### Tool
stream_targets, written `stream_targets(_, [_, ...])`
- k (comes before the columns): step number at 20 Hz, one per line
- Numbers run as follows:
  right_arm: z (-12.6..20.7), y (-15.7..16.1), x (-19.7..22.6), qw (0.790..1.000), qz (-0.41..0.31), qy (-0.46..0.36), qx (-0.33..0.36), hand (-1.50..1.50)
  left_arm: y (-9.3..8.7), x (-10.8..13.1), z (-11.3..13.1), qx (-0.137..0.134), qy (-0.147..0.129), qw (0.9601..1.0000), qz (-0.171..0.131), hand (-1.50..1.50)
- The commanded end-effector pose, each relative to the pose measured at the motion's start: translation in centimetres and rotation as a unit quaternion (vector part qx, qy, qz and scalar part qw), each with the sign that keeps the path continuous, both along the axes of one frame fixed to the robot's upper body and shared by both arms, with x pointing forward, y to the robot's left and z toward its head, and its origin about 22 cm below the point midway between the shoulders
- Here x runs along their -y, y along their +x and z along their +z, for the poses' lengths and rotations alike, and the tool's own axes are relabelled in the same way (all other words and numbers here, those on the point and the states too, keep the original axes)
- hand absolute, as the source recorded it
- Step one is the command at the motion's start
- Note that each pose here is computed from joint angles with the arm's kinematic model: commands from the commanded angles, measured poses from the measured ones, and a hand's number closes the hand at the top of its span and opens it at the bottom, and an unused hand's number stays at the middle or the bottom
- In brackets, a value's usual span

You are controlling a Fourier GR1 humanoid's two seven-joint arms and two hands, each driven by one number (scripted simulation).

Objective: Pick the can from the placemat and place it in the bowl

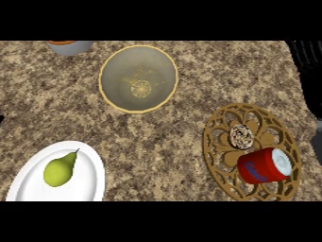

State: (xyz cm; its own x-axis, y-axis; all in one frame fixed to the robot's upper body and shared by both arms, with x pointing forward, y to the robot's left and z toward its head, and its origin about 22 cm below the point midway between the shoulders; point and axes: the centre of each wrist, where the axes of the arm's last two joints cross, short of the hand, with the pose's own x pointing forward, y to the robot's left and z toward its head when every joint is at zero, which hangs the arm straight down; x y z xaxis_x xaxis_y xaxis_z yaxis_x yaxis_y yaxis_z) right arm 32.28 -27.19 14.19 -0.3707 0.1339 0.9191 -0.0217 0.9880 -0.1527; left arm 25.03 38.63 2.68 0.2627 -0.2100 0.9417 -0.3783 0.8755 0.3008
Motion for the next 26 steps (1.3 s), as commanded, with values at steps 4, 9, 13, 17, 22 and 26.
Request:
stream_targets(4, [-5.1, -3.3, -2.3, 0.973, 0.195, 0.004, -0.127, 1.50, 2.5, 8.2, 0.0, 0.074, -0.040, 0.9880, -0.130, 0.00])
stream_targets(9, [-10.8, -8.1, 2.1, 0.992, -0.007, -0.001, -0.130, -1.50, 2.4, 12.5, 0.2, 0.106, -0.083, 0.9743, -0.180, 0.00])
stream_targets(13, [-13.9, -12.5, 2.1, 0.984, -0.009, 0.162, -0.068, -1.50, 0.8, 13.8, -0.4, 0.116, -0.084, 0.9688, -0.202, 0.00])
stream_targets(17, [-12.5, -16.6, 4.9, 0.990, -0.022, 0.141, 0.012, -1.50, 1.5, 15.3, 0.1, 0.106, -0.072, 0.9675, -0.218, 0.00])
stream_targets(22, [-7.1, -17.0, 9.6, 0.996, -0.067, 0.045, -0.032, -1.50, 2.2, 15.6, 1.4, 0.113, -0.078, 0.9638, -0.228, 0.00])
stream_targets(26, [-3.2, -16.7, 10.7, 0.995, -0.060, 0.014, -0.083, -1.50, 1.6, 16.7, 0.5, 0.107, -0.081, 0.9648, -0.226, 0.00])
